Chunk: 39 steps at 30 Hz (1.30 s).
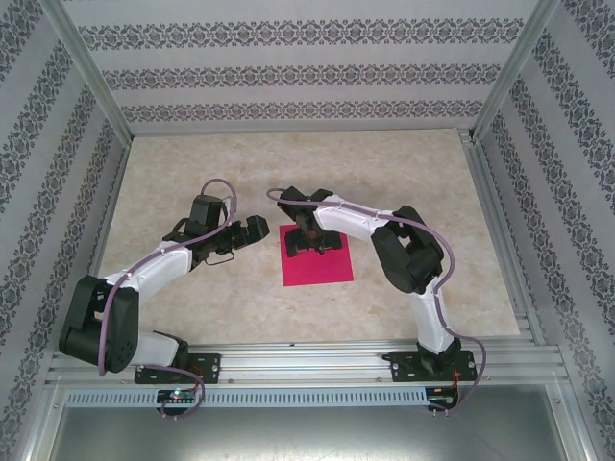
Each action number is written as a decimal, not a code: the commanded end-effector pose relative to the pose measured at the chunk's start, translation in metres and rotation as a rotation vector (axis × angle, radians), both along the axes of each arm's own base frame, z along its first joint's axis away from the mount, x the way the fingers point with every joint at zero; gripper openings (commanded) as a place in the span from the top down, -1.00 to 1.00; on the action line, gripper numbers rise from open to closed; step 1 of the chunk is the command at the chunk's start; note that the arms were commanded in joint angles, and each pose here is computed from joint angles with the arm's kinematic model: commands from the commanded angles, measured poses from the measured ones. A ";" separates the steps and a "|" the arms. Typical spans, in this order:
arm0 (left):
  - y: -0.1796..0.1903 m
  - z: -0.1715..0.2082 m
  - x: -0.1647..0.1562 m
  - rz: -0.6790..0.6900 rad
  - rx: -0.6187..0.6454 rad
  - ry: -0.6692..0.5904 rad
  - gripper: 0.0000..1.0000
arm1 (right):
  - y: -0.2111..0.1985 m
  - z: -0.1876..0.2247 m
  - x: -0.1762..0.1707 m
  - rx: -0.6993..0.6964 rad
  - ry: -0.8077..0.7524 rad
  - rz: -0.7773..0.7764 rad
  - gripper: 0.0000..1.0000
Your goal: Fold a paper plane with a square sheet of paper (pick it up from the middle)
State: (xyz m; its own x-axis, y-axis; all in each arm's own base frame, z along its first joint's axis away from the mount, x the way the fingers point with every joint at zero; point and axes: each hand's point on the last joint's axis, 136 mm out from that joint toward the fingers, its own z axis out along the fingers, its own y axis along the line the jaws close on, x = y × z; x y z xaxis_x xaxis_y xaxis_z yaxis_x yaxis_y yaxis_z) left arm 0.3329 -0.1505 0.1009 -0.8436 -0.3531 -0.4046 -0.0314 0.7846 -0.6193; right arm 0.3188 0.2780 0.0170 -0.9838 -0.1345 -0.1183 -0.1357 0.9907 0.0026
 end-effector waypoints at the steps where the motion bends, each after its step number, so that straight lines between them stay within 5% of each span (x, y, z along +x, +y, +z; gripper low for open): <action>1: 0.001 0.005 0.002 0.007 0.002 -0.036 -1.00 | -0.003 -0.015 -0.006 -0.018 0.042 -0.019 -0.95; 17: 0.000 0.005 0.001 0.000 0.004 -0.034 -1.00 | -0.006 -0.052 -0.025 -0.010 0.118 -0.054 -0.93; 39: -0.001 0.007 0.001 -0.001 -0.003 -0.032 -1.00 | -0.002 -0.031 -0.013 0.030 0.072 -0.047 -0.75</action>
